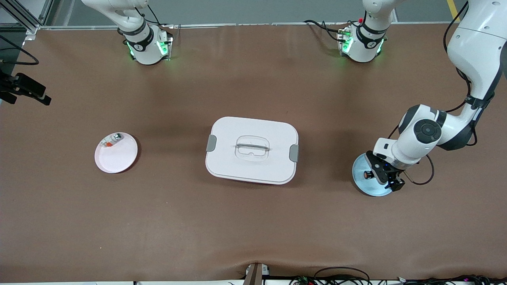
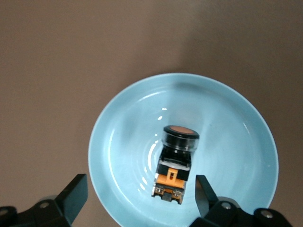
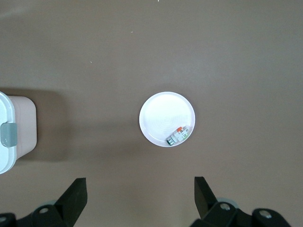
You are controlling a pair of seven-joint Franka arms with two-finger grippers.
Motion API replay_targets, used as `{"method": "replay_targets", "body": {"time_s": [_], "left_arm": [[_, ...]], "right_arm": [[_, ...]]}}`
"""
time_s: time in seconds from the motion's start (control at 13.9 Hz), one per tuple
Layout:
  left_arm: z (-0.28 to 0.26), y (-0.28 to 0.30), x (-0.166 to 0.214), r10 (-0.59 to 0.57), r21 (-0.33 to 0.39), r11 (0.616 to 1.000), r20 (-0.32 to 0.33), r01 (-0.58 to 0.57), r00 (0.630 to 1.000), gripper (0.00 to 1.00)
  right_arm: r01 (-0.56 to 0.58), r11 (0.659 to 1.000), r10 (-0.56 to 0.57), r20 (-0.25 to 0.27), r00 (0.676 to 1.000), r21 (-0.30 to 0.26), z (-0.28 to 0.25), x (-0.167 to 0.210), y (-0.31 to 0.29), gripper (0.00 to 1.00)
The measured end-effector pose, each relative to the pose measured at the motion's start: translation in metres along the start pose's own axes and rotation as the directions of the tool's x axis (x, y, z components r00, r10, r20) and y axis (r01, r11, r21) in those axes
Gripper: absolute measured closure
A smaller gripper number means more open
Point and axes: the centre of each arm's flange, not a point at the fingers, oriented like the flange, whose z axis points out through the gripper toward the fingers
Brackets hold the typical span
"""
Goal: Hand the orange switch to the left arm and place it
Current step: 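Open the left gripper to release the switch on the plate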
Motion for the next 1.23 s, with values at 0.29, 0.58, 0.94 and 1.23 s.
{"method": "replay_targets", "body": {"time_s": [0.29,0.58,0.94,1.23], "left_arm": [[-0.033,-0.033,-0.004,-0.165,-0.027,0.986,0.007,0.165,0.986,0.00],[-0.071,-0.060,0.002,-0.301,-0.026,0.953,0.001,0.301,0.954,0.00],[-0.109,-0.086,-0.003,-0.479,-0.059,0.876,-0.006,0.478,0.878,0.00],[-0.170,-0.108,-0.009,-0.606,-0.100,0.792,0.001,0.603,0.796,0.00]], "right_arm": [[0.003,1.000,-0.003,0.013,1.000,0.000,0.007,0.002,-0.002,0.00],[-0.016,1.000,0.016,0.022,1.000,-0.001,0.014,0.002,-0.002,0.00],[-0.022,1.000,0.022,-0.004,1.000,0.001,0.017,-0.003,-0.001,0.00],[-0.034,0.999,0.034,-0.029,0.999,0.005,0.013,-0.029,0.002,0.00]]}}
